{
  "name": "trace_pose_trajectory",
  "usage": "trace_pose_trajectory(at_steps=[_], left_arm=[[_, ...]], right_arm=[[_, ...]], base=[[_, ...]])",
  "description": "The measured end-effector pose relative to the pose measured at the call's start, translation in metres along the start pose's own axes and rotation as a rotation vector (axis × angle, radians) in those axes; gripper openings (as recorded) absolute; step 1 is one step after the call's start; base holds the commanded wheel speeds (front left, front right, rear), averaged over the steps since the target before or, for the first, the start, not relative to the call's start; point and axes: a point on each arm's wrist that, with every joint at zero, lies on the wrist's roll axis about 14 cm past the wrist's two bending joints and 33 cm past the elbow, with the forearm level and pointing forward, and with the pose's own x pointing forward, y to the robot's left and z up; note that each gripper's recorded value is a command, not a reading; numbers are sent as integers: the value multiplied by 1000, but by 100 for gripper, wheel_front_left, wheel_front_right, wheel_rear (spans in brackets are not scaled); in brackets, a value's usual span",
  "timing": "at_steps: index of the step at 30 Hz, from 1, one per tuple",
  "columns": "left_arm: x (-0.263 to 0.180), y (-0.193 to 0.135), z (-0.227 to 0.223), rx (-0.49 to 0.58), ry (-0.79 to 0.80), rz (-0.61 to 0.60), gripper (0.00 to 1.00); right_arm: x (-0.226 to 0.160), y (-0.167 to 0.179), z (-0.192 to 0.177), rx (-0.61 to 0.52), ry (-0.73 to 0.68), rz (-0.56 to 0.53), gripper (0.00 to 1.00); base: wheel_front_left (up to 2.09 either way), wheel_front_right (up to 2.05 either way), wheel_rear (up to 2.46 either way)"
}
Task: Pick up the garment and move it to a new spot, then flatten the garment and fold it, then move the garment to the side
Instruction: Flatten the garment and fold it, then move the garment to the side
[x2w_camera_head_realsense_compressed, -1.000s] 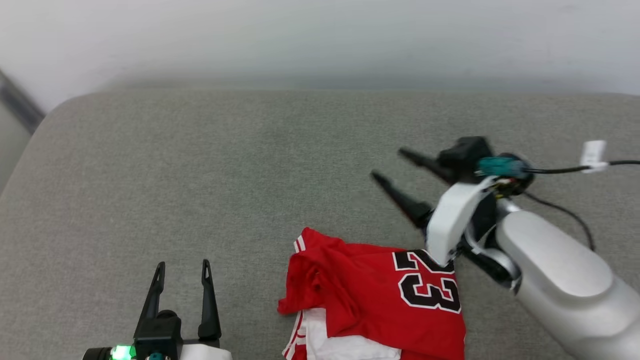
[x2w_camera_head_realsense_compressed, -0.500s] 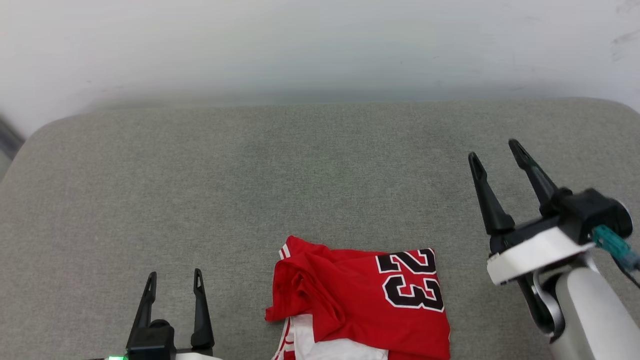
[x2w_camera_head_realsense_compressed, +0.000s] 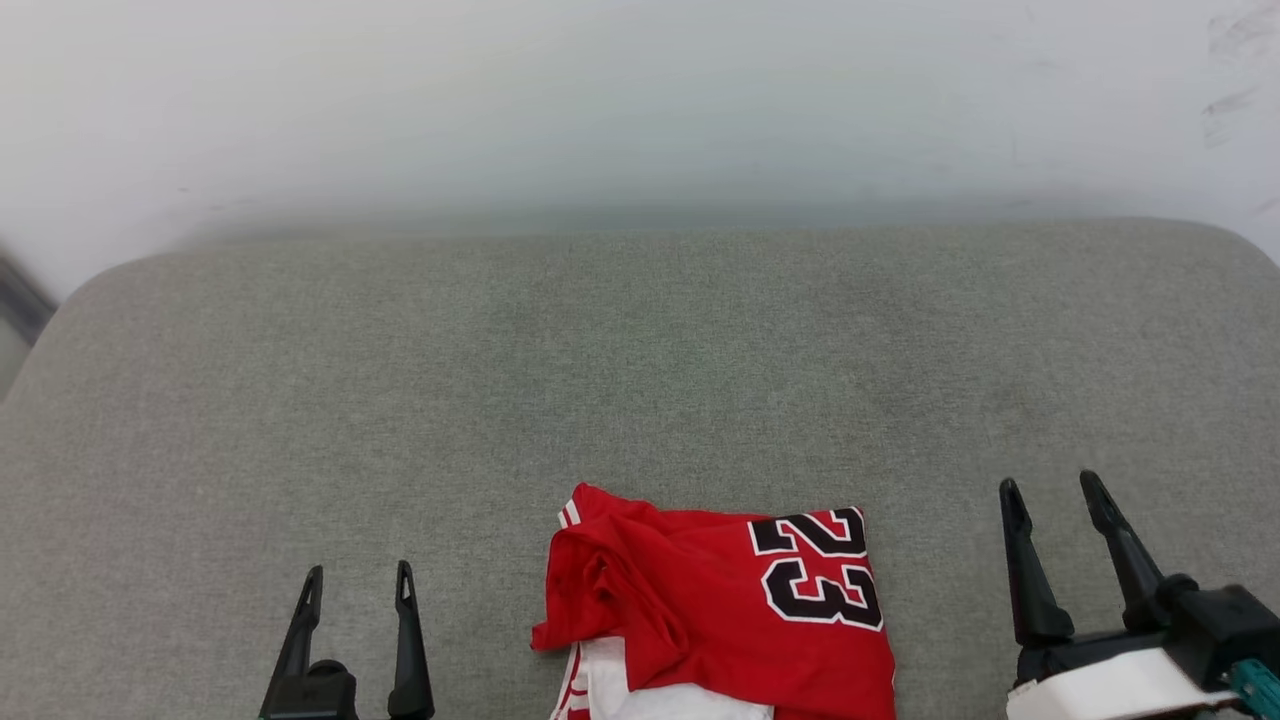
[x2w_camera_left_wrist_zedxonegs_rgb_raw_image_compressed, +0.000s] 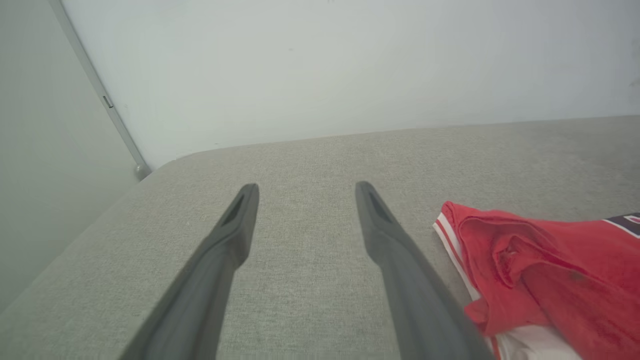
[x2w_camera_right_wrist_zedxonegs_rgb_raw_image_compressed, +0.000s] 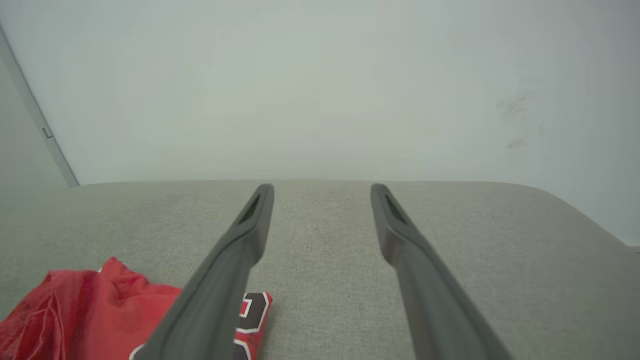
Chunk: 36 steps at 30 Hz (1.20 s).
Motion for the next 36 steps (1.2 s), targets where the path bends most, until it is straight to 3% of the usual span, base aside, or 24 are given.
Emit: trace_pose_trajectory(at_steps=[16, 22, 27, 30, 32, 36], left_arm=[[-11, -1, 1, -3, -1, -12, 100], [-11, -2, 0, -4, 3, -14, 100], [-10, -4, -3, -8, 12, -21, 100], [-10, -5, -5, -11, 18, -23, 100], [-9, -6, -5, -13, 20, -26, 100], [-6, -5, -7, -13, 26, -22, 100]], right_arm=[[-34, -7, -1, 27, 13, -66, 100], [-5, -10, 52, -19, -162, -53, 100], [27, 2, 83, -108, -237, 66, 100], [48, 12, 72, -147, -110, 158, 100], [57, 14, 50, -170, 54, 207, 100], [55, 15, 1, -100, 419, 277, 100]], base=[[0, 0, 0], [0, 0, 0], [0, 0, 0], [0, 0, 0], [0, 0, 0], [0, 0, 0]])
